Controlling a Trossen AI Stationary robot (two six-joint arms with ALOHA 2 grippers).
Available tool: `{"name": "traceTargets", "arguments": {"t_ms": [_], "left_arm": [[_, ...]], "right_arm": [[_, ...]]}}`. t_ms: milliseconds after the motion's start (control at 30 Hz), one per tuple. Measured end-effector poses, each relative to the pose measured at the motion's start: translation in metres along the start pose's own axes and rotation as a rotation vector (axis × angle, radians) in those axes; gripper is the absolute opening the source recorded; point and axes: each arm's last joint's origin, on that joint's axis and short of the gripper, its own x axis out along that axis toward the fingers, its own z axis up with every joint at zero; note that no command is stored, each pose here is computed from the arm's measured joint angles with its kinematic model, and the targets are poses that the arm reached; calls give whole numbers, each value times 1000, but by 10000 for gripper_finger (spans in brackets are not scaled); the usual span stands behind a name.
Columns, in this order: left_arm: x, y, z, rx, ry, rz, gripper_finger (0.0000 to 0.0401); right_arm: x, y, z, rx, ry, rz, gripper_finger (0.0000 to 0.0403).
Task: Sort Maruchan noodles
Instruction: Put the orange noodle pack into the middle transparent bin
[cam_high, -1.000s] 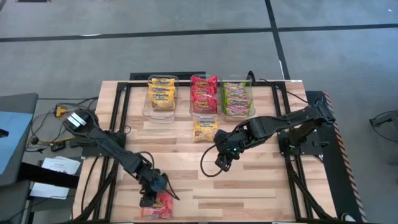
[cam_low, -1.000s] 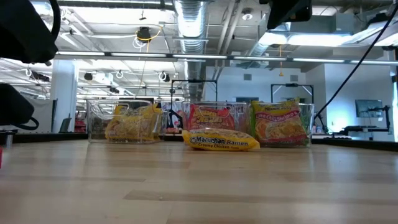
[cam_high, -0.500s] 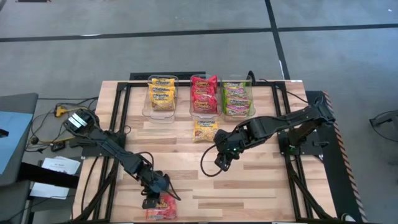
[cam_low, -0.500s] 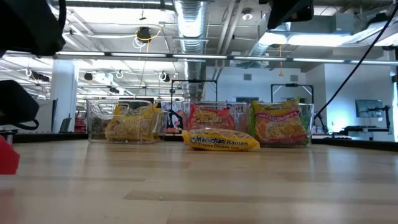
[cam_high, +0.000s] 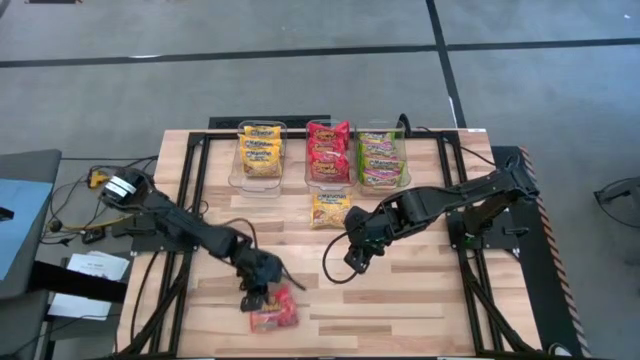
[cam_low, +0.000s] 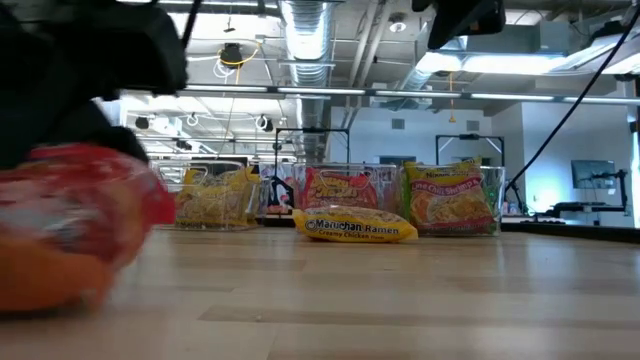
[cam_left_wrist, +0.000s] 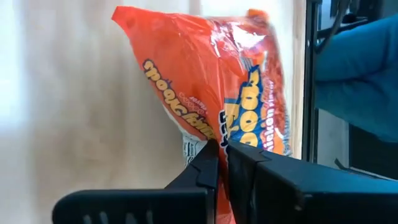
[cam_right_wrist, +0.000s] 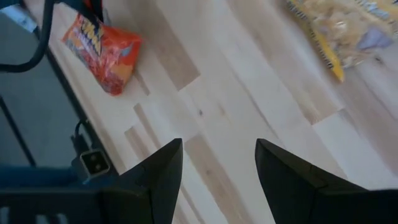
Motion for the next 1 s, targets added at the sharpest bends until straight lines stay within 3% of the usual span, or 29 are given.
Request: {"name": "traceTargets", "arguments": {"t_ms": [333, 600, 1000], "left_arm": [[-44, 27, 27, 53, -150, 39, 0], [-66, 36, 31, 107, -196, 78, 0], [-90, 40, 35, 189, -279, 102, 0]], "right_arm": [[0, -4, 5, 43, -94, -74, 227], [0, -11, 14, 91, -113, -86, 227], [-2, -26, 41, -50, -150, -41, 227]]}}
